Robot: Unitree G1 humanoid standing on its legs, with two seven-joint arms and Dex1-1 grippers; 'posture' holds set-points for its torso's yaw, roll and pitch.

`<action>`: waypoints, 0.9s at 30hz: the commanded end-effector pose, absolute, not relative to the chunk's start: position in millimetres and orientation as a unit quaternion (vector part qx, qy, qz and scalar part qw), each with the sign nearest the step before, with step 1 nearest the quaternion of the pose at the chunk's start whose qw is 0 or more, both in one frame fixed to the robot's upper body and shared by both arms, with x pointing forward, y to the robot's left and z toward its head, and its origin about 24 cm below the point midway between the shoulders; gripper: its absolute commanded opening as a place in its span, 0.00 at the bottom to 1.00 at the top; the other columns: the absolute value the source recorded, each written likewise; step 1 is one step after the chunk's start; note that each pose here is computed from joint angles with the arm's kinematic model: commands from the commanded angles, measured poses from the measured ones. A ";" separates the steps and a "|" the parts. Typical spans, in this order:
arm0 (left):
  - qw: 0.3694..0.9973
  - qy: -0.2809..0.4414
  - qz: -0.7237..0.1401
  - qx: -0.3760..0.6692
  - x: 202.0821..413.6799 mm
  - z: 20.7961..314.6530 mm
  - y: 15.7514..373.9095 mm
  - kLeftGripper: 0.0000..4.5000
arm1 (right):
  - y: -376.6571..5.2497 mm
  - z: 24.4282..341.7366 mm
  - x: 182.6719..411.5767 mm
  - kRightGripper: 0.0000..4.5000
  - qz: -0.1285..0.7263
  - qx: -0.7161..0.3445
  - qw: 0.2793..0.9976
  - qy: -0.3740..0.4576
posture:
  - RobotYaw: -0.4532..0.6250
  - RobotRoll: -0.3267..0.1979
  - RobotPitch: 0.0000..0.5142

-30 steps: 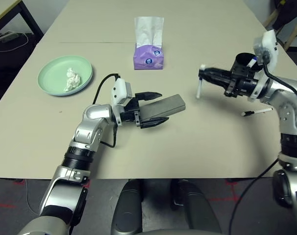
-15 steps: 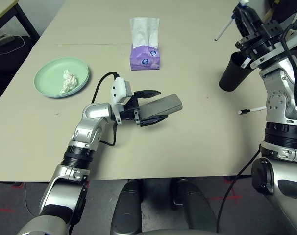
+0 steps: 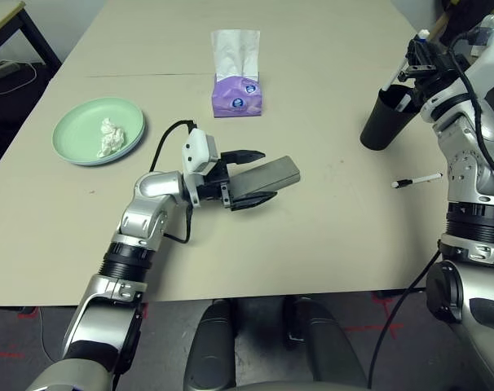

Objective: Organize and tidy the items on the table.

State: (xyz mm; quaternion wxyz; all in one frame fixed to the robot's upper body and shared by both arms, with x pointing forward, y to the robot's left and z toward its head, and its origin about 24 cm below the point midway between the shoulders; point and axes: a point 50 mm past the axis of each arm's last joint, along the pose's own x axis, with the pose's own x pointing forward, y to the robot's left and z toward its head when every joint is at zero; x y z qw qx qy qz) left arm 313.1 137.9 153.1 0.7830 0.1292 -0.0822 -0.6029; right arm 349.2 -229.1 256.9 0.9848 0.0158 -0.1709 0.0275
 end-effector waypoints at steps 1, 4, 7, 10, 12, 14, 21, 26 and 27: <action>0.781 -0.071 -0.606 0.131 311.3 147.4 138.7 1.00 | -233.3 254.7 346.1 0.07 0.015 0.000 0.989 -0.147 | 0.46 0.62 0.33; 0.782 -0.070 -0.606 0.130 311.3 147.2 138.6 1.00 | -232.6 250.3 345.7 0.07 0.015 -0.004 0.992 -0.128 | 0.46 0.62 0.34; 0.781 -0.069 -0.607 0.130 310.9 146.8 138.4 1.00 | -230.0 246.8 345.0 0.23 0.022 -0.013 0.993 -0.114 | 0.46 0.62 0.34; 0.781 -0.069 -0.607 0.129 310.4 146.6 138.3 1.00 | -229.9 245.9 344.8 0.47 0.023 -0.016 0.994 -0.107 | 0.46 0.62 0.34; 0.781 -0.070 -0.607 0.129 310.1 146.6 138.1 1.00 | -230.6 245.3 344.9 0.64 0.023 -0.014 0.994 -0.103 | 0.46 0.62 0.34; 0.781 -0.070 -0.607 0.129 309.6 146.6 138.1 1.00 | -231.0 244.9 344.7 0.81 0.025 -0.012 0.994 -0.102 | 0.46 0.62 0.34; 0.786 -0.077 -0.600 0.129 311.2 150.5 136.2 1.00 | -219.7 247.5 339.6 1.00 0.203 0.008 0.974 -0.104 | 0.47 0.62 0.36; 0.798 -0.073 -0.586 0.120 312.6 152.7 135.1 1.00 | -218.1 231.4 324.3 1.00 0.399 -0.091 0.912 0.023 | 0.47 0.62 0.37; 0.801 -0.073 -0.582 0.120 312.8 153.1 135.0 1.00 | -221.7 228.2 324.8 1.00 0.409 -0.114 0.904 0.056 | 0.48 0.62 0.38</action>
